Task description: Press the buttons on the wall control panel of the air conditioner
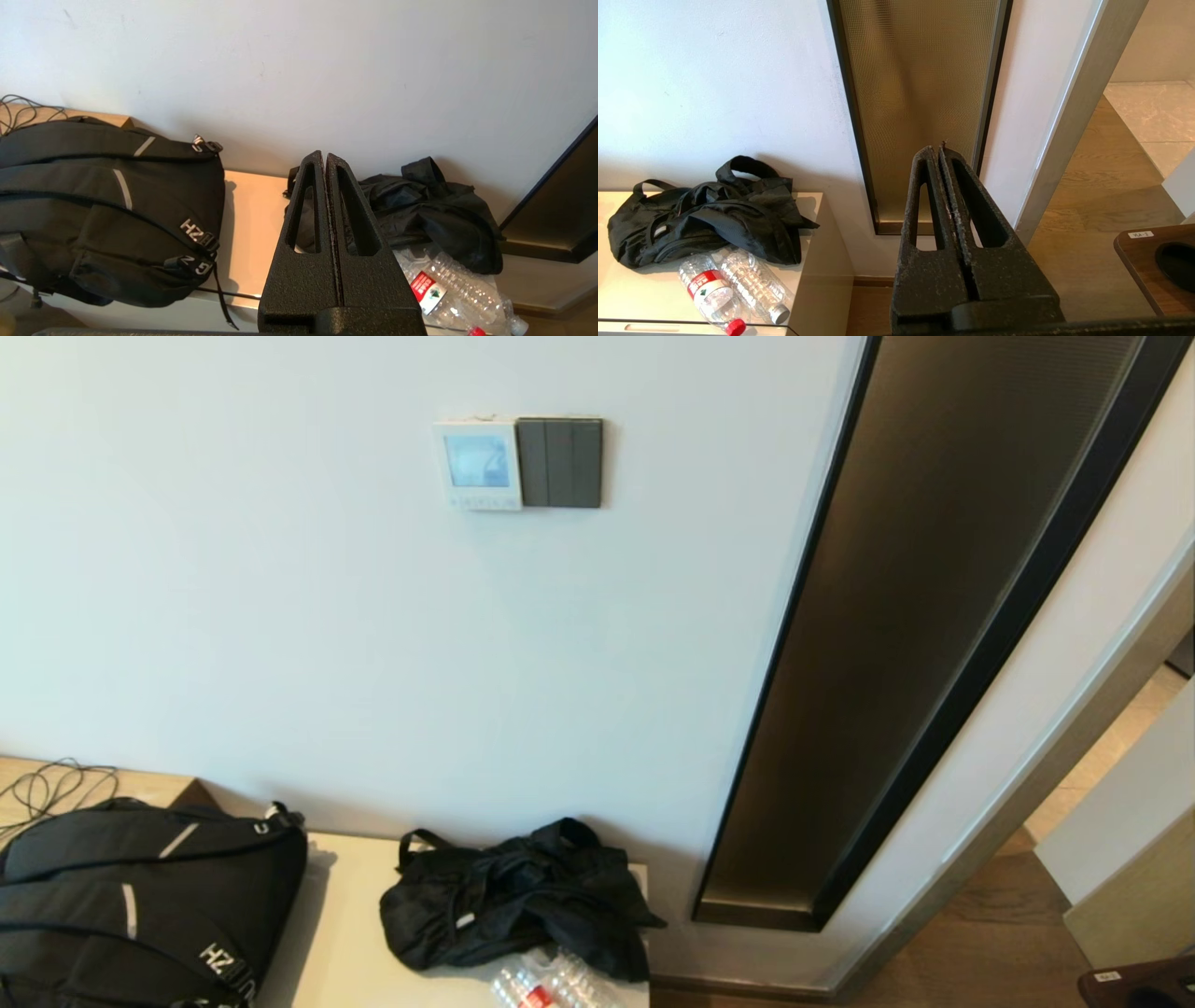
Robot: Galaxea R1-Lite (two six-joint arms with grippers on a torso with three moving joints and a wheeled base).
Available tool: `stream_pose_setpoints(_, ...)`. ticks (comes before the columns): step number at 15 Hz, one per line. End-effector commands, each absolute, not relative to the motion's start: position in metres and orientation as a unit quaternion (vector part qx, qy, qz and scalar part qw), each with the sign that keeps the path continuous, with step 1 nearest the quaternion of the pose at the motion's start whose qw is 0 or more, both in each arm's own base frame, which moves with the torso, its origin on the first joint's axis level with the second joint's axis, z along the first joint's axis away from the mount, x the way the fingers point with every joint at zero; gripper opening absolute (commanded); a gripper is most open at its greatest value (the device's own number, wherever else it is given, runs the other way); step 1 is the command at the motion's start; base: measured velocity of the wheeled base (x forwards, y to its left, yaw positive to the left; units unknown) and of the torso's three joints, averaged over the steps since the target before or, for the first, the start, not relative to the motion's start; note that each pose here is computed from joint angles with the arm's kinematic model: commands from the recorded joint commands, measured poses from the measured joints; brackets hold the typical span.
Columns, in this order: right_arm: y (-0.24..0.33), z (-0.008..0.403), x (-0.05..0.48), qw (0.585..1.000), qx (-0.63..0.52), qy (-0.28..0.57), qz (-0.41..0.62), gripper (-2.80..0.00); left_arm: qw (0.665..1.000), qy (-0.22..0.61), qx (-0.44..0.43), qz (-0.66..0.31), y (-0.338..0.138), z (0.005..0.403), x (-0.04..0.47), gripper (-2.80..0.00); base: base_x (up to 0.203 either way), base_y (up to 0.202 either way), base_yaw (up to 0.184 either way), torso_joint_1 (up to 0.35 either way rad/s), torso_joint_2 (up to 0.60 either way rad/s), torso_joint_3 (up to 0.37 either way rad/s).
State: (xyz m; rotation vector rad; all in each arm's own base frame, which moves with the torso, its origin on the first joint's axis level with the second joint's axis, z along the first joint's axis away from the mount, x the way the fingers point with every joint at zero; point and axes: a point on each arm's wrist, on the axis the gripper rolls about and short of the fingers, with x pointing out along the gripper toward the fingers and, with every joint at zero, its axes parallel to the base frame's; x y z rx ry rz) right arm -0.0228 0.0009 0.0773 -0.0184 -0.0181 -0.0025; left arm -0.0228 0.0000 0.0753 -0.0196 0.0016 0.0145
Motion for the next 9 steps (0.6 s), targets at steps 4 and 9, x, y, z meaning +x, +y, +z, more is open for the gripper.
stream_pose_setpoints(4,0.0008,0.0774,-0.0227,1.0,-0.009,-0.008,-0.002,-2.8,1.0,0.001,-0.011,0.008,0.0,0.0753,-0.0228,-2.8,0.0,0.0,0.0,0.0,0.0,0.0)
stream_pose_setpoints(9,0.0009,0.0773,-0.0227,1.0,-0.009,-0.008,-0.001,-2.8,1.0,0.001,-0.011,0.008,0.0,0.0753,-0.0228,-2.8,0.0,0.0,0.0,0.0,0.0,0.0)
